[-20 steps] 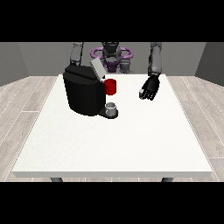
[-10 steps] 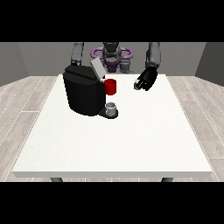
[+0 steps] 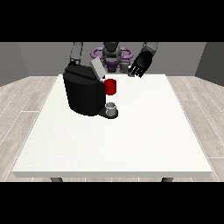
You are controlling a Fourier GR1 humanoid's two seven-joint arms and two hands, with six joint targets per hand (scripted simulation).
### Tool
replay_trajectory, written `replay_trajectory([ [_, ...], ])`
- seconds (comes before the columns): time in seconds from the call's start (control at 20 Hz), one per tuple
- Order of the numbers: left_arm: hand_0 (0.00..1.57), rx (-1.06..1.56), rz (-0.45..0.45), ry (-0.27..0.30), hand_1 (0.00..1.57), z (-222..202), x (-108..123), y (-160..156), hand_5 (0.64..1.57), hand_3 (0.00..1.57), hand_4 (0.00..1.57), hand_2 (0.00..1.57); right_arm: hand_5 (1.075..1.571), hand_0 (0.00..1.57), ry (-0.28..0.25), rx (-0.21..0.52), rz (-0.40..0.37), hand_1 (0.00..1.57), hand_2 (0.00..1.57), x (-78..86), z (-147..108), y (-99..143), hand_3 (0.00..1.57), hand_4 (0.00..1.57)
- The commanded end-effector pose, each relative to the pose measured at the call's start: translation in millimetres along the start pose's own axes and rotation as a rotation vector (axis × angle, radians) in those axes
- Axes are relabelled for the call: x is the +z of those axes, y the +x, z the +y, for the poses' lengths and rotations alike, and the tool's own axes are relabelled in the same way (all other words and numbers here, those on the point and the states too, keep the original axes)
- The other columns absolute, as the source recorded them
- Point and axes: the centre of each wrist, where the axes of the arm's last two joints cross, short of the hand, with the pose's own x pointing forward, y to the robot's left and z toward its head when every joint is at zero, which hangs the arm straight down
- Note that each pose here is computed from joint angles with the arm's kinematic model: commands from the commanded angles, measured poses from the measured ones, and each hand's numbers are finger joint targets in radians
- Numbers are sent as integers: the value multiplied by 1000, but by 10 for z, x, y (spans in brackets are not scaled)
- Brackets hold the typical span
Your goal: Insert the coffee pod into the coffee machine and close the lid
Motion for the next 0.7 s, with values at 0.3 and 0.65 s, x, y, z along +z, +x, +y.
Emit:
replay_trajectory([
  [0.3, 985, 75, -54, 13, 985, 236, -157, 450, 1571, 1371, 511, 1204, 1571, 0, 15, -46, -37, 0, 0, -50, 171, 164, 0, 0],
  [0.65, 1256, 87, -15, 133, 1256, 1071, 53, 391, 1571, 1265, 488, 1287, 1571, 0, 67, -38, -171, 0, 0, -125, 73, 534, 0, 0],
])
